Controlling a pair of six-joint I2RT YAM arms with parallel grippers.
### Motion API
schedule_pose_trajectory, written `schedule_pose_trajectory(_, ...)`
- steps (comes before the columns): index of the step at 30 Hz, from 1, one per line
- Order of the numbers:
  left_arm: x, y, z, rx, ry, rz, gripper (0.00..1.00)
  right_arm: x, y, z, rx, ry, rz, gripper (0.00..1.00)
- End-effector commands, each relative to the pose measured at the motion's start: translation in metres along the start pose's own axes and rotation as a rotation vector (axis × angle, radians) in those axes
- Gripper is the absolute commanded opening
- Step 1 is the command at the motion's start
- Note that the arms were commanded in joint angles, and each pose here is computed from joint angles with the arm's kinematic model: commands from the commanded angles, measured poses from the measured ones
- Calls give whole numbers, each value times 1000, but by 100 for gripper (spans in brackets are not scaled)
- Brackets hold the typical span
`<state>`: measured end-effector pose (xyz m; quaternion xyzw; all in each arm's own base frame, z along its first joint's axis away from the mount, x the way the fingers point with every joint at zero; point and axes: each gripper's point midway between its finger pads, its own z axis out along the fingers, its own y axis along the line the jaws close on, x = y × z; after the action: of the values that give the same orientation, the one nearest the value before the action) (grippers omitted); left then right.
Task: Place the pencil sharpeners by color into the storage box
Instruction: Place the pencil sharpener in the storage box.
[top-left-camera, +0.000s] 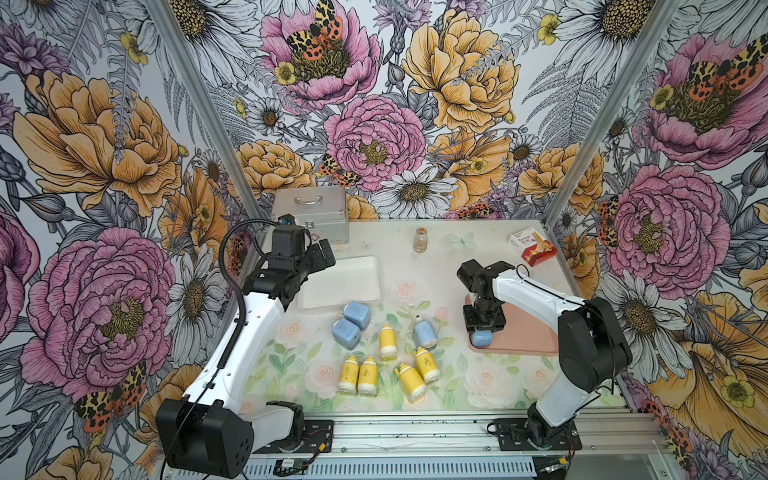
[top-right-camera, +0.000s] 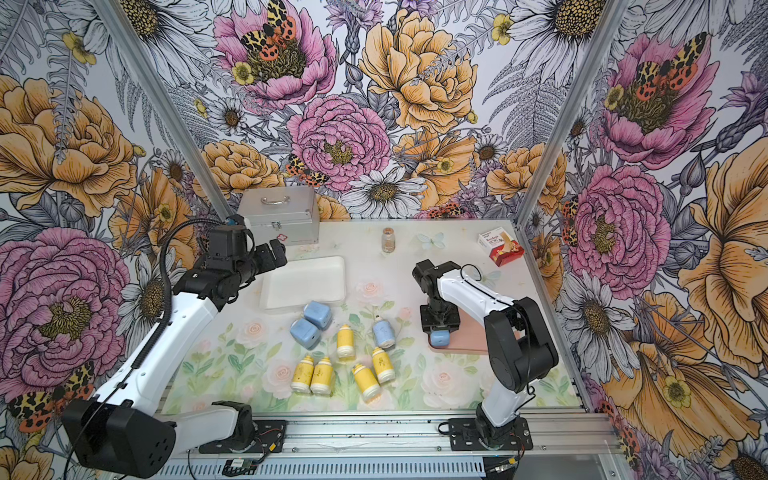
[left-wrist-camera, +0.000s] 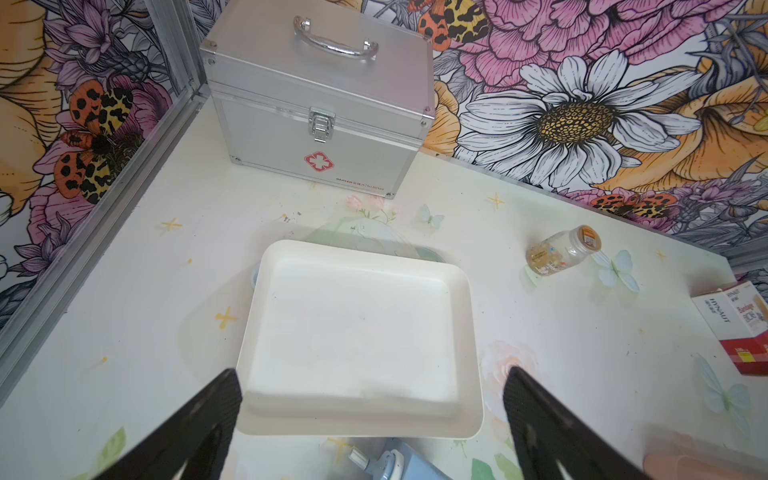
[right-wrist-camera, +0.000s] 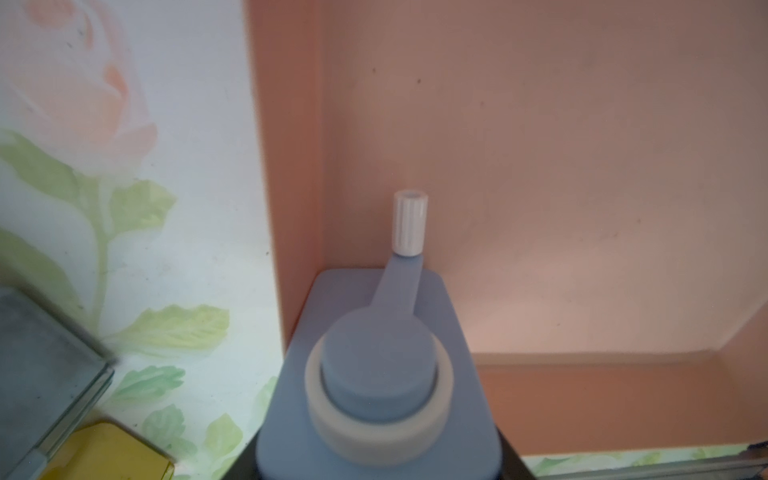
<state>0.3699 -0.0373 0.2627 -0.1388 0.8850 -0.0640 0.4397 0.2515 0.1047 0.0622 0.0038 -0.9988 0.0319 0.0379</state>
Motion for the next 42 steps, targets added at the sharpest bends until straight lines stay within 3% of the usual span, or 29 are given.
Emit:
schedule_pose_trajectory(1, 4, -2, 1, 15, 14, -3, 99, -3, -2, 6, 3, -2, 34, 30)
schedule_pose_trajectory(7, 4, -2, 1, 14, 15, -3, 99, -1, -5, 11, 9, 7, 43, 34)
schedule_pose_trajectory(28, 4, -3, 2, 15, 16, -3, 99, -2, -6, 8, 7, -8, 49, 65)
schedule_pose_trajectory(42, 6, -3, 4, 13, 25, -2, 99, -1, -4, -16, -39, -66, 53, 66)
